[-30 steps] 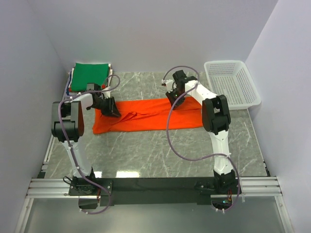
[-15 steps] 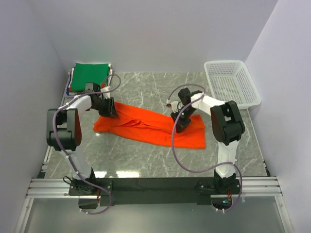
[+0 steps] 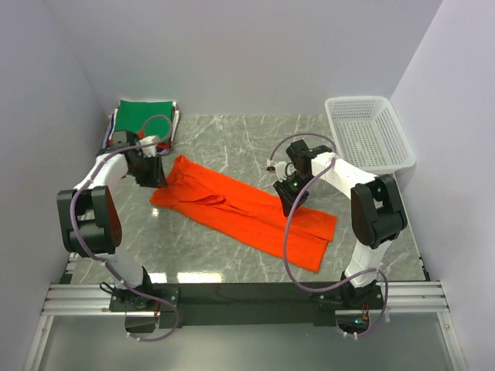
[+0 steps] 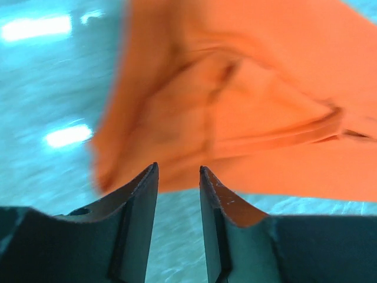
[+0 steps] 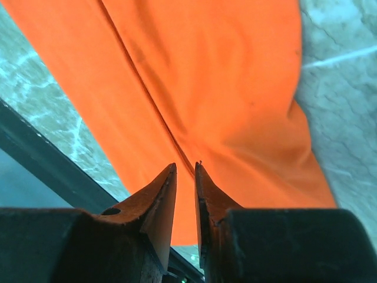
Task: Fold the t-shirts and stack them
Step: Fold the tshirt
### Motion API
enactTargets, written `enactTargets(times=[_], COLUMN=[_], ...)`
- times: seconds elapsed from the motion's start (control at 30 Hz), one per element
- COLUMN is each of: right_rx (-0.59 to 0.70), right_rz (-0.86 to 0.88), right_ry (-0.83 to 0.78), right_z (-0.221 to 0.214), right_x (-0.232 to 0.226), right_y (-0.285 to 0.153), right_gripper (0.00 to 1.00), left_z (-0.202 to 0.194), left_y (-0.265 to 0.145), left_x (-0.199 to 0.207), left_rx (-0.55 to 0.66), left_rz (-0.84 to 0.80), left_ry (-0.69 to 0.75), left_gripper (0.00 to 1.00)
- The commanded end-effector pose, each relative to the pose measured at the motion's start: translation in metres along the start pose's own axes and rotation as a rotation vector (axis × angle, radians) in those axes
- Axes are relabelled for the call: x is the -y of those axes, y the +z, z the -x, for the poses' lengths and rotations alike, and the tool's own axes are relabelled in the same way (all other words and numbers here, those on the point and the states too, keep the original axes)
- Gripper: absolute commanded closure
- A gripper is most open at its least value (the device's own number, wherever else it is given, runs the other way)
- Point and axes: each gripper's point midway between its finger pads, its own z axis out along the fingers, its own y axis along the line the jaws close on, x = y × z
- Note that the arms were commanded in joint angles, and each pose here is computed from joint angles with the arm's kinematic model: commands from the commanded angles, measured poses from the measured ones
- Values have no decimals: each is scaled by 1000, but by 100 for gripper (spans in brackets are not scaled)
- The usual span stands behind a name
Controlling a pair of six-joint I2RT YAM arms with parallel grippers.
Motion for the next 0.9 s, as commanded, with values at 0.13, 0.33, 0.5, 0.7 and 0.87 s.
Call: enactTargets(times=[0.13,0.33,0.5,0.7,0.87], right_rx=[-152,-309,-395,-467,-477], right_rz=[-21,1,-38,-52,-41], right_ry=[-98,-187,-229,-230,-235], right_z=[-41,-77,-97,-113,-115], right_x=[-11,-26,-25,-19,-21], right_y=[2,20,35,44,46], right_gripper=[75,75,75,75,75], left_z=[-7,-23,-30,-6,20], left_y=[-9,3,14,18,18], left_x=[-41,-51,-64,-75,-80], left_rx=[-47,-116,-161,-128,-99], left_rz=[12,14,43,78,87], left_ry=[103,111,89,113,137], left_gripper=[56,55,61,95,99])
